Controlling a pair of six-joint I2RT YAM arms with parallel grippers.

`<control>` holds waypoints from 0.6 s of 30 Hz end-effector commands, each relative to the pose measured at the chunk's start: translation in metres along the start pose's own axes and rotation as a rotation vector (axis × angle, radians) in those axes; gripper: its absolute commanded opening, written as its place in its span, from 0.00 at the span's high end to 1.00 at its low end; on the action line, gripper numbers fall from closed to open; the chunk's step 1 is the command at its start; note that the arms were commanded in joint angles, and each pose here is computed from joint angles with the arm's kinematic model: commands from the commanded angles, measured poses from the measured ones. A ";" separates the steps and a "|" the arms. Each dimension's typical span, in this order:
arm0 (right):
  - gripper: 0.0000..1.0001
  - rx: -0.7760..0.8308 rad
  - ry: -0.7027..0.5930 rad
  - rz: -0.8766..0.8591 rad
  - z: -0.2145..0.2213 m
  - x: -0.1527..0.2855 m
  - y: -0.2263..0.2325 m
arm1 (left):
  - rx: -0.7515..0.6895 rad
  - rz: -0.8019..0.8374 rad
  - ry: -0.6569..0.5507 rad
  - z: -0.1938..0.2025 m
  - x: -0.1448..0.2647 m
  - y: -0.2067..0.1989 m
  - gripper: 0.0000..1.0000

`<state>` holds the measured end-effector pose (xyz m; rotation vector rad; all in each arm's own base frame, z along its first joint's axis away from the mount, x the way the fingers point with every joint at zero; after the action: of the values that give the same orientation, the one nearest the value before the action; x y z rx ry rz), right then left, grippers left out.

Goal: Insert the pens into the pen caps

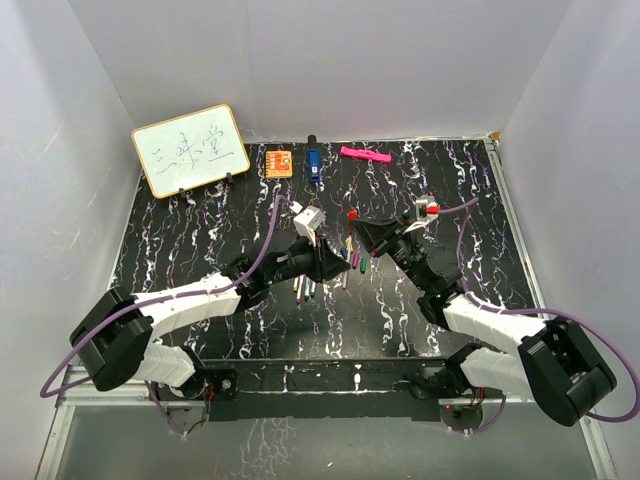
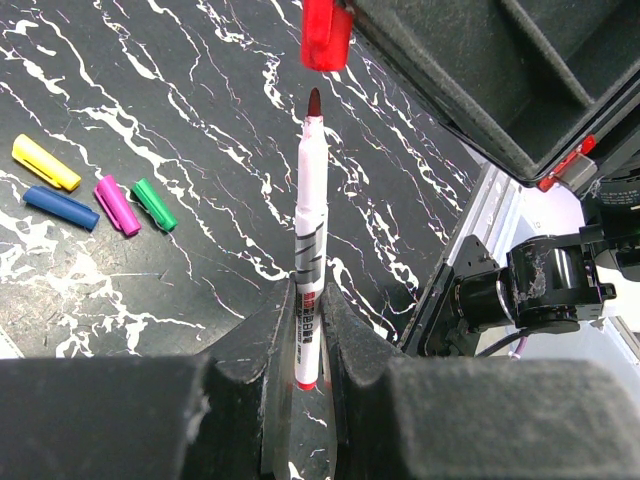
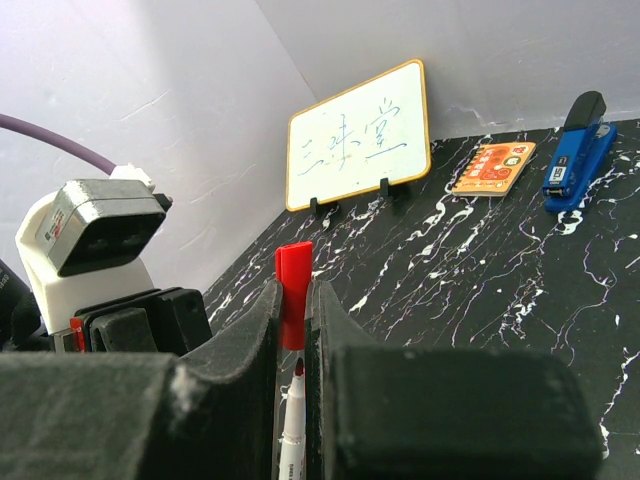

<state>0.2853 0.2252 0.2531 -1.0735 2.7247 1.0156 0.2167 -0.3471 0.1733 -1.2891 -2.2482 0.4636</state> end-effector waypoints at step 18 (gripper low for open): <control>1.00 -0.025 0.011 -0.022 0.009 0.006 0.005 | -0.031 0.004 -0.109 -0.032 0.000 -0.010 1.00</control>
<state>0.2806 0.2248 0.2364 -1.0748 2.7617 1.0343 0.2186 -0.3460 0.1716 -1.2667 -2.2600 0.4593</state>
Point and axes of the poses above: each gripper's point midway between its finger pads, its own x axis back along the fingers, its own y axis along the line the jaws close on, z = x × y, the point moved 1 cm from there along x, back along the fingers, and after that the axes turned 3 degrees about -x, right-handed, at the moved point
